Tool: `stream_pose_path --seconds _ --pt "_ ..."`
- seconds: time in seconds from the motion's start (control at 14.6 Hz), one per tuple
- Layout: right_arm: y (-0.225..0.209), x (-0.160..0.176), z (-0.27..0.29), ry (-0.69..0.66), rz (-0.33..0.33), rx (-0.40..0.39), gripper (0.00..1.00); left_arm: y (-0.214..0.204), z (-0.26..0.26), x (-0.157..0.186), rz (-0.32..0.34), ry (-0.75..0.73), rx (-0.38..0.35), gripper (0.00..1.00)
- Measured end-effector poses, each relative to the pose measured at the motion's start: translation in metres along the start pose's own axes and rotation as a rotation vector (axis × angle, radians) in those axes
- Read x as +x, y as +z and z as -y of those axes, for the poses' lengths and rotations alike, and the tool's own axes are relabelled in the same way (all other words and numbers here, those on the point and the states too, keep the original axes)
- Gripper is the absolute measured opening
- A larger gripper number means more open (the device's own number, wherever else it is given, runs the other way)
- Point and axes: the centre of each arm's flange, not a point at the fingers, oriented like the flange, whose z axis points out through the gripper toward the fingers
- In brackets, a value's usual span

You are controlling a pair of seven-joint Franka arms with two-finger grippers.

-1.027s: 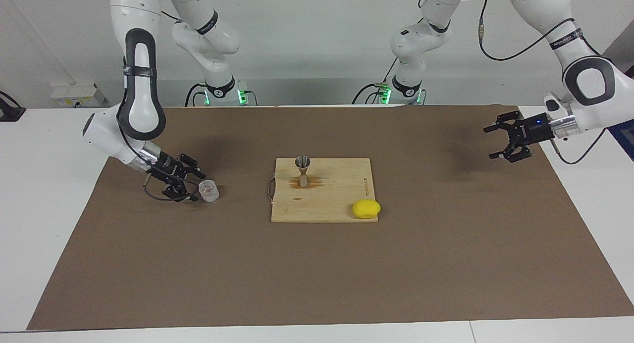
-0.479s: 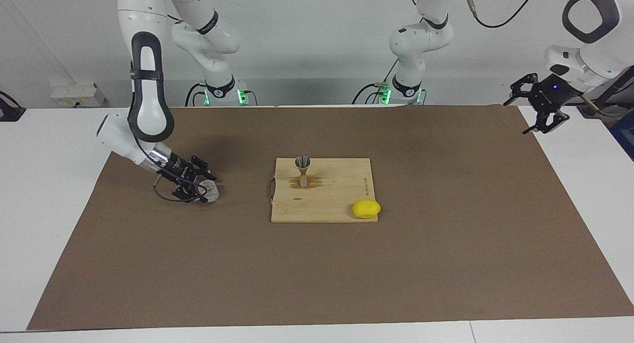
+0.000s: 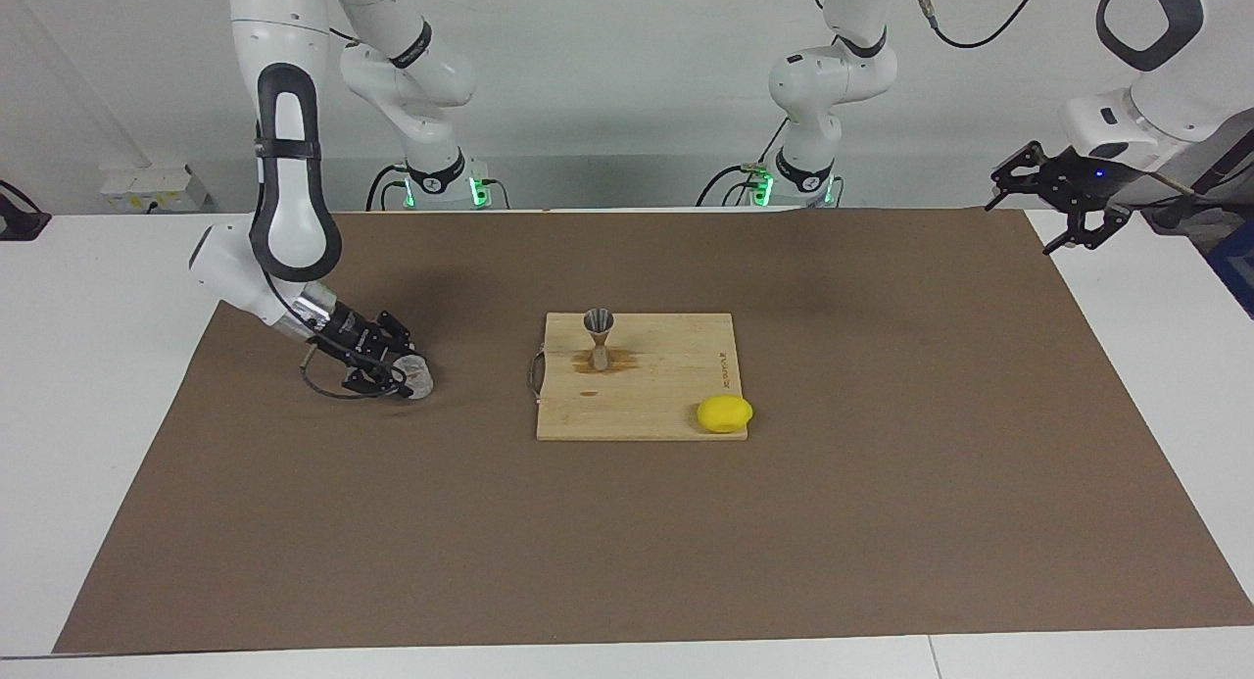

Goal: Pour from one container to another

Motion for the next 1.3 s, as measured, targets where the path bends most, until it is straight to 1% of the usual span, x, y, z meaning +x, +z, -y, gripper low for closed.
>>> stream_pose_path --seconds 0.07,0.14,0.34,0.48,0.68,0.89,1.03,1.16,1.3 --pt "-0.001 0.0 0.0 0.001 0.0 0.001 0.53 0.001 -0.004 0.004 0.023 -0.058 0.01 1.0" --pt "-0.001 0.0 0.001 0.001 0.0 0.003 0.51 0.001 -0.009 0.009 0.042 -0.12 0.026 1.0" --pt "-0.007 -0.004 0.004 -0.008 -0.001 0.015 0.51 -0.005 -0.02 0.016 0.046 -0.292 0.058 1.0" --pt "-0.013 -0.017 0.007 -0.021 0.001 0.026 0.51 -0.011 -0.023 0.014 0.034 -0.348 0.068 1.0" --pt "-0.003 -0.065 0.009 -0.053 0.0 0.001 0.51 -0.014 -0.026 0.015 0.024 -0.358 0.077 1.0" --pt "0.014 -0.117 0.011 -0.082 -0.033 -0.051 0.51 -0.016 -0.023 0.01 0.022 -0.375 0.077 1.0" --pt "0.02 -0.14 0.012 -0.101 -0.055 -0.071 0.51 -0.018 -0.018 0.002 0.016 -0.393 0.078 1.0" --pt "0.025 -0.161 0.013 -0.12 -0.088 -0.092 0.51 -0.021 -0.015 -0.001 0.006 -0.403 0.084 1.0" --pt "0.034 -0.191 0.013 -0.143 -0.139 -0.117 0.51 -0.021 -0.015 -0.001 0.002 -0.424 0.088 1.0"
